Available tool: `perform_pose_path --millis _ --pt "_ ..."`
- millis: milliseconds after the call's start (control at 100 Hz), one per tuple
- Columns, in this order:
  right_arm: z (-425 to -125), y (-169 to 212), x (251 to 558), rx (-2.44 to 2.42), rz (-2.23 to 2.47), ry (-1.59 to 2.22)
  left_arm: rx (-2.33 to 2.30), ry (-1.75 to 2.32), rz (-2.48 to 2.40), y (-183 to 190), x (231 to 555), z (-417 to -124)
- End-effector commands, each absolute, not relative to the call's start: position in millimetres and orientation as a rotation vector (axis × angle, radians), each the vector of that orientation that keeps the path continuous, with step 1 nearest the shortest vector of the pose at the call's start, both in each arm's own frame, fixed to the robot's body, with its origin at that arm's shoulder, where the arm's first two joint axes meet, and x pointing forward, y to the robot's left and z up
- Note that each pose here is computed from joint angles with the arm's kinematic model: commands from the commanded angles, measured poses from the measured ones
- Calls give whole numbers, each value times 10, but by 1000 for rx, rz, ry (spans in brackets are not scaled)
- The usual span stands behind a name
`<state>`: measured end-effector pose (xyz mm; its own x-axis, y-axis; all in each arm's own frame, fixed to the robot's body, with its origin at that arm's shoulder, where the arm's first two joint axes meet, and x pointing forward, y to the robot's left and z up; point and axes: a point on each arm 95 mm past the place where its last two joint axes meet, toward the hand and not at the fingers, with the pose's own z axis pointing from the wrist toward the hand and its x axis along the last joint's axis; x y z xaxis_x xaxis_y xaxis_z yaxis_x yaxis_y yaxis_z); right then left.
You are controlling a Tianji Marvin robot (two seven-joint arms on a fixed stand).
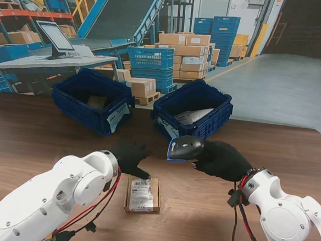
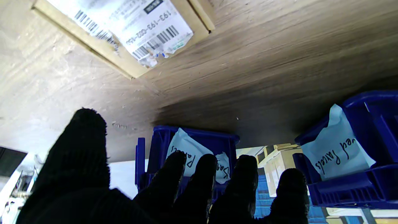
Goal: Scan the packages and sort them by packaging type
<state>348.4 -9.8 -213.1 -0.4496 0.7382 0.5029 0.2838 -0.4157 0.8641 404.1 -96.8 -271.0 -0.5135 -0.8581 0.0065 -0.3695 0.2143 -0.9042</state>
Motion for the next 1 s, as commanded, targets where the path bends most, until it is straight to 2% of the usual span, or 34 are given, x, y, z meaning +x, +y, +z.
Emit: perform_pose_path --millis 0,290,990 --pt "-2091 -76 3500 1397 1918 1494 -1182 1998 -1289 -998 3988 -2689" --pt "-2193 12 3650 1359 1844 1664 -1466 1837 -1509 -848 3933 -2607" --pt "-2732 185 3936 1351 1632 1990 -1661 1738 -1635 -623 3836 -2694"
